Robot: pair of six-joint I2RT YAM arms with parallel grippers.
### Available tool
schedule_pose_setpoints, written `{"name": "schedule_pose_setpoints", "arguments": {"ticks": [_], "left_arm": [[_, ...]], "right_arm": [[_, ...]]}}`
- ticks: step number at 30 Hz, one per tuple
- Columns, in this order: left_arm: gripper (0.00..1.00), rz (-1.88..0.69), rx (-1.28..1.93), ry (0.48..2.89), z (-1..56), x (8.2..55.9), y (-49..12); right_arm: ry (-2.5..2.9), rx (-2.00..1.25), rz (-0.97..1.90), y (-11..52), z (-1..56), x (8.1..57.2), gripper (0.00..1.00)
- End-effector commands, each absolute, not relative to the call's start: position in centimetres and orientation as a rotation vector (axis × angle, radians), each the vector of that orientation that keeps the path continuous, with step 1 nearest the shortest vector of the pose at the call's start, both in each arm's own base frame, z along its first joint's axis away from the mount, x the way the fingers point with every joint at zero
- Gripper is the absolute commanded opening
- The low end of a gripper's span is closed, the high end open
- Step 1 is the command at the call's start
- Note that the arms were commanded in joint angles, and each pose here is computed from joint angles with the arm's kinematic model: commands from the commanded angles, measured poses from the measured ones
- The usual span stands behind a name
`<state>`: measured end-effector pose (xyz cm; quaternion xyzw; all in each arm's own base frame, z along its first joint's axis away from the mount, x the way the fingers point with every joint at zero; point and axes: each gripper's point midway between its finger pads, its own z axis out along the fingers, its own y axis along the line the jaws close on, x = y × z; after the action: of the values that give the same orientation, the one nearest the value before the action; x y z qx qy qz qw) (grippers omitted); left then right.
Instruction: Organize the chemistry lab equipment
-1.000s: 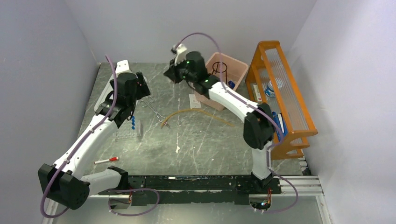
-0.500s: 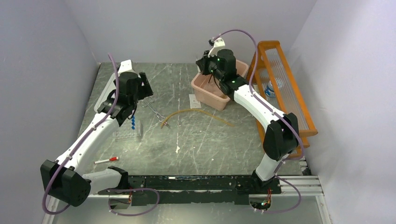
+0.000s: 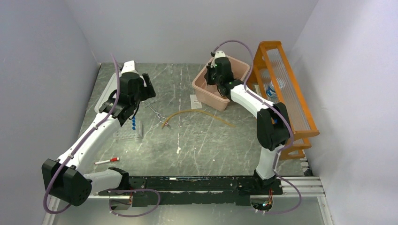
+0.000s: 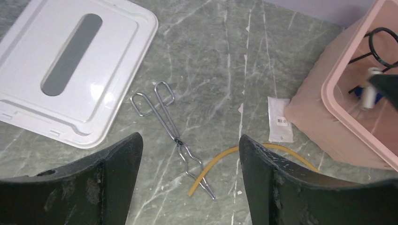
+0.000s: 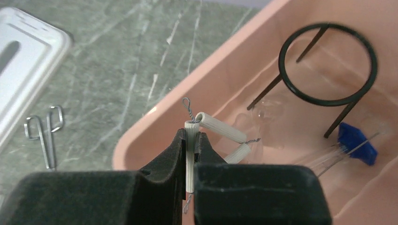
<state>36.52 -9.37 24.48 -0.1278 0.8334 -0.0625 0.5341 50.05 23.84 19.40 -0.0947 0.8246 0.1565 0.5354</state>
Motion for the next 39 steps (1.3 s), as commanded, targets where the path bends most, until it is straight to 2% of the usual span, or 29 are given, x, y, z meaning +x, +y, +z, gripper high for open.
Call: {"name": "schedule_pose_setpoints", "arguments": {"ticks": [1, 9, 13, 16, 21, 29, 34, 39], "left_arm": [[0.79, -0.271, -0.284, 1.988, 24.1, 36.3, -10.9], [0.80, -0.242, -0.239, 2.007, 23.8, 36.0, -10.7], [0.80, -0.276, -0.190, 2.005, 23.9, 36.1, -11.5], [0.80, -0.284, -0.184, 2.005, 23.8, 36.2, -11.7], [0.80, -0.290, -0.177, 2.009, 23.8, 36.3, -11.8], [0.80, -0.307, -0.173, 2.029, 23.2, 36.2, -12.2], [0.80, -0.320, -0.167, 2.050, 22.7, 36.2, -12.5], [0.79, -0.219, -0.269, 2.017, 23.4, 36.0, -10.3]], "right_arm": [[2.048, -0.149, 0.352, 23.4, 16.0, 51.7, 0.00], [2.127, -0.081, 0.345, 23.5, 11.9, 52.3, 0.00], [2.160, -0.074, 0.343, 23.5, 11.1, 52.0, 0.11], [2.136, -0.069, 0.375, 23.7, 12.4, 51.8, 0.23], [2.087, -0.064, 0.428, 24.1, 15.7, 51.4, 0.36], [1.999, -0.107, 0.470, 24.7, 21.4, 49.9, 0.41], [1.937, -0.370, 0.492, 29.1, 23.3, 46.8, 0.46], [1.926, -0.872, 0.515, 35.4, 19.3, 41.6, 0.51]]}}
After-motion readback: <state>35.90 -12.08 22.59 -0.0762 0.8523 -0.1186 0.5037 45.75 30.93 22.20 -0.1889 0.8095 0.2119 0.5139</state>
